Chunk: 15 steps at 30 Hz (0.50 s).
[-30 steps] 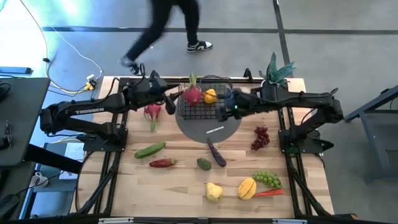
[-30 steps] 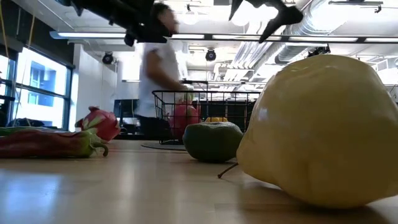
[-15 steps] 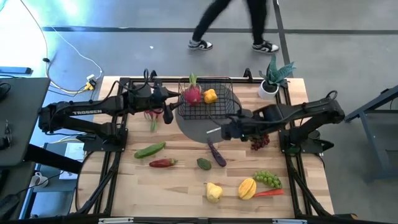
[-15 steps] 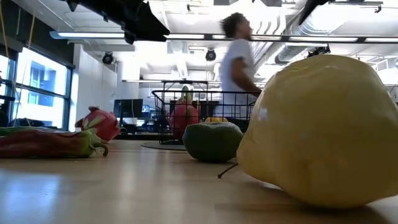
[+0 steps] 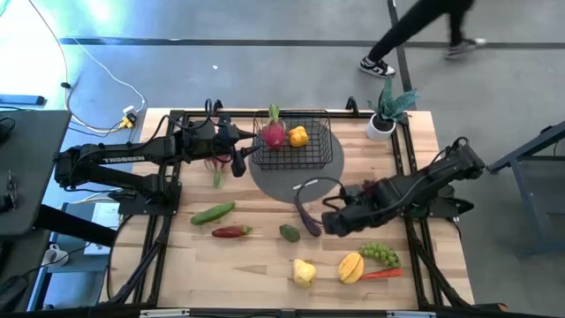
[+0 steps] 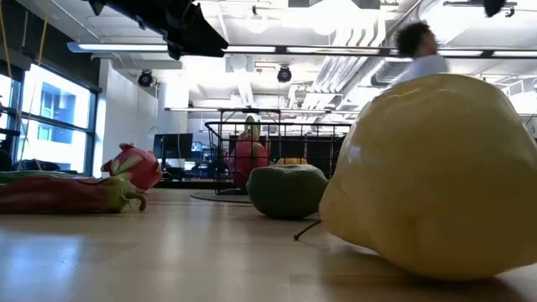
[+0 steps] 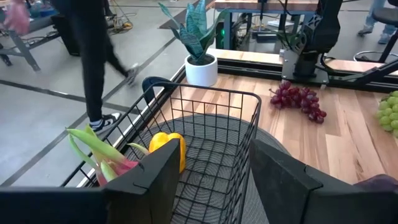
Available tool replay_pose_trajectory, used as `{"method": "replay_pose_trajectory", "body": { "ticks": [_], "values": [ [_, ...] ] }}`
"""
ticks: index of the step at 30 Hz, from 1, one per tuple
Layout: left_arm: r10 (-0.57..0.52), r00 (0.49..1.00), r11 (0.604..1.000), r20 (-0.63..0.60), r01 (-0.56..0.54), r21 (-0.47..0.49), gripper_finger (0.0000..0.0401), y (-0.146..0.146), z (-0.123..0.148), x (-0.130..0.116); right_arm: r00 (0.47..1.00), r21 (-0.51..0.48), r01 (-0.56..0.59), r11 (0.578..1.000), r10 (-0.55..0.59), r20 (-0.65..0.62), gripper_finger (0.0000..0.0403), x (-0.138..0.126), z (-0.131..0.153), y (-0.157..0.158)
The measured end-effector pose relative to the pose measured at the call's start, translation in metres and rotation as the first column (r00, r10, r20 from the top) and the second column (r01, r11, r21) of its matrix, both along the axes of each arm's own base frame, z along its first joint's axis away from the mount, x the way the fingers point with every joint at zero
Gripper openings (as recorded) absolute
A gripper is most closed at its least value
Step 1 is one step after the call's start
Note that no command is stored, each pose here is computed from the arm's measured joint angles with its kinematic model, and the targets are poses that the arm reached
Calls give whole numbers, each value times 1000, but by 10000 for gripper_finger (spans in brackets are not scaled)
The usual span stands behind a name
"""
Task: Build produce basket
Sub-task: Put the yellow starfruit into the black wire basket
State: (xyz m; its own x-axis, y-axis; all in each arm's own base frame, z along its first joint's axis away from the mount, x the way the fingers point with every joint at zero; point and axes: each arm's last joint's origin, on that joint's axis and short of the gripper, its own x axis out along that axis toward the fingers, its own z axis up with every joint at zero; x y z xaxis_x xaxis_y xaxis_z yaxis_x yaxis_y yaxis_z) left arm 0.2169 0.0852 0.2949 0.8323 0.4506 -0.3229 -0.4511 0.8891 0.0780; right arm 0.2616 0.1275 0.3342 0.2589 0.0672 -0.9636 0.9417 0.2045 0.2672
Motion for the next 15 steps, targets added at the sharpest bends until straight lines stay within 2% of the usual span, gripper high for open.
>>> {"method": "replay_pose_trajectory", "body": {
  "ticks": [4,7,11,15],
  "values": [
    [1,1000,1000,0,-1,0,182,0,0,0,990,6,-137,991,137,-32,399,-2,-7,15],
    [14,1000,999,17,-13,-32,182,0,0,0,964,11,-259,966,259,-50,399,-3,-11,25],
    [36,998,995,48,-32,-92,182,0,0,0,907,-13,-418,908,417,-59,399,-5,-16,35],
    [57,993,976,104,-33,-213,182,-5,0,2,827,-44,-562,826,559,-57,399,-8,-17,41]
  ]
}}
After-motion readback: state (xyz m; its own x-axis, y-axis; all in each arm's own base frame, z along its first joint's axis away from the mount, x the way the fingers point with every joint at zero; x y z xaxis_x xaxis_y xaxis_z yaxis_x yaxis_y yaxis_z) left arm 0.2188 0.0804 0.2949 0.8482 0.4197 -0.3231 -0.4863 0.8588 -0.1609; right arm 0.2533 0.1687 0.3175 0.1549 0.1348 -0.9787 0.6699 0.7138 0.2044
